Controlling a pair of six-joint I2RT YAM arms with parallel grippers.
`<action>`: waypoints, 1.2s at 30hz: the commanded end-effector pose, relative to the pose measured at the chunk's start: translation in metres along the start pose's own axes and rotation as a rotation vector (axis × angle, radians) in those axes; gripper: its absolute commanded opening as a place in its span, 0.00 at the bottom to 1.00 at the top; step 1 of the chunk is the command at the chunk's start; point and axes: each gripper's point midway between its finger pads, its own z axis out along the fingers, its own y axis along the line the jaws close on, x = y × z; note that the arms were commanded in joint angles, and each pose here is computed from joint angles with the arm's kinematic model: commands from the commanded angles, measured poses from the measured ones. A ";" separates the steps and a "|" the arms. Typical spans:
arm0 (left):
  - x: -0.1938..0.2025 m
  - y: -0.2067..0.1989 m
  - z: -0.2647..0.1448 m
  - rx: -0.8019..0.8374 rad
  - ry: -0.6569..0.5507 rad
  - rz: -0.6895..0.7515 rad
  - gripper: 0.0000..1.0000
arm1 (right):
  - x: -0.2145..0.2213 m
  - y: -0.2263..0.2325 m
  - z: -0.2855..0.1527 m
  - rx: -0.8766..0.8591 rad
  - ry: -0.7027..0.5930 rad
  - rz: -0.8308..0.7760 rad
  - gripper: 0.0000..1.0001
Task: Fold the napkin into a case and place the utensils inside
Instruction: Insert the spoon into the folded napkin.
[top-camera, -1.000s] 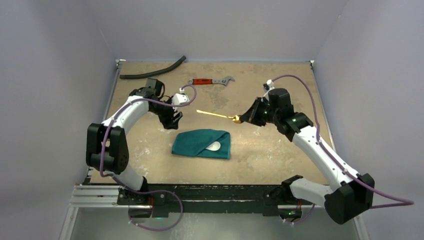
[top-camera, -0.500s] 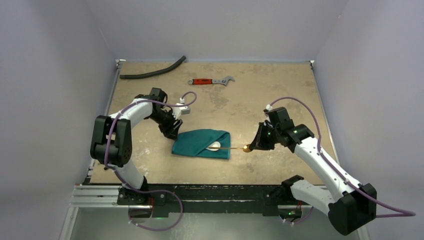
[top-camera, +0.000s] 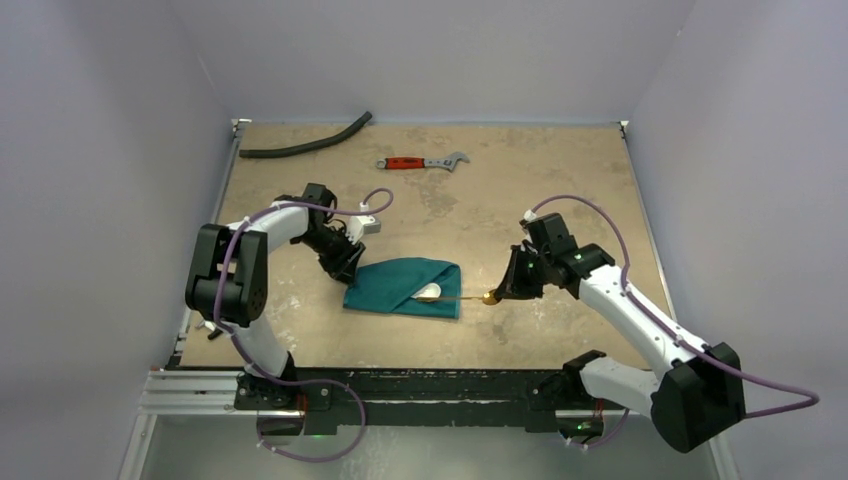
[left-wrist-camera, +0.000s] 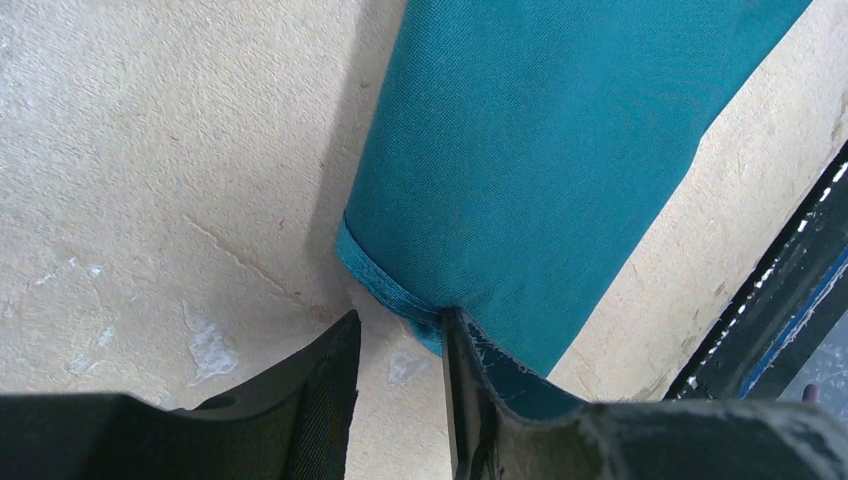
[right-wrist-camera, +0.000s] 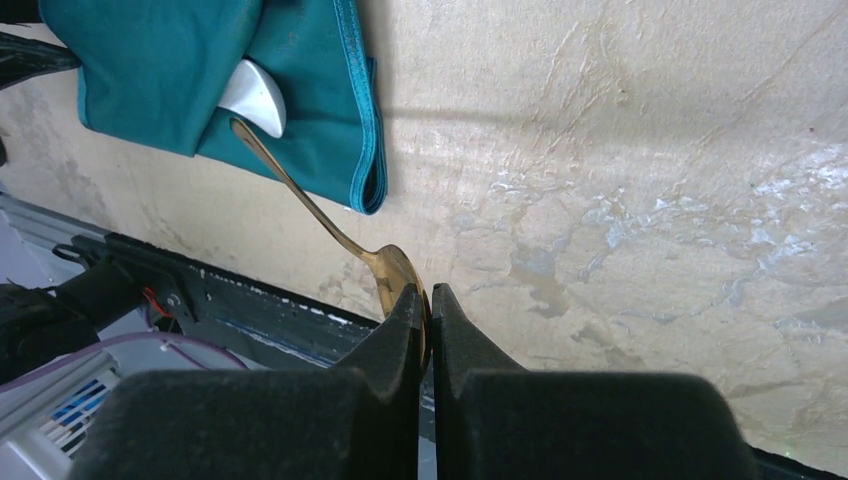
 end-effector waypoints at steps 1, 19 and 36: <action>-0.003 0.003 0.004 0.002 -0.017 -0.018 0.33 | -0.003 0.009 0.009 -0.030 -0.009 -0.025 0.00; 0.001 -0.002 0.007 0.035 0.000 -0.037 0.25 | -0.002 0.047 0.055 -0.127 -0.032 0.007 0.00; 0.007 -0.006 0.007 0.056 0.028 -0.041 0.20 | -0.004 0.086 0.092 -0.153 -0.062 -0.011 0.00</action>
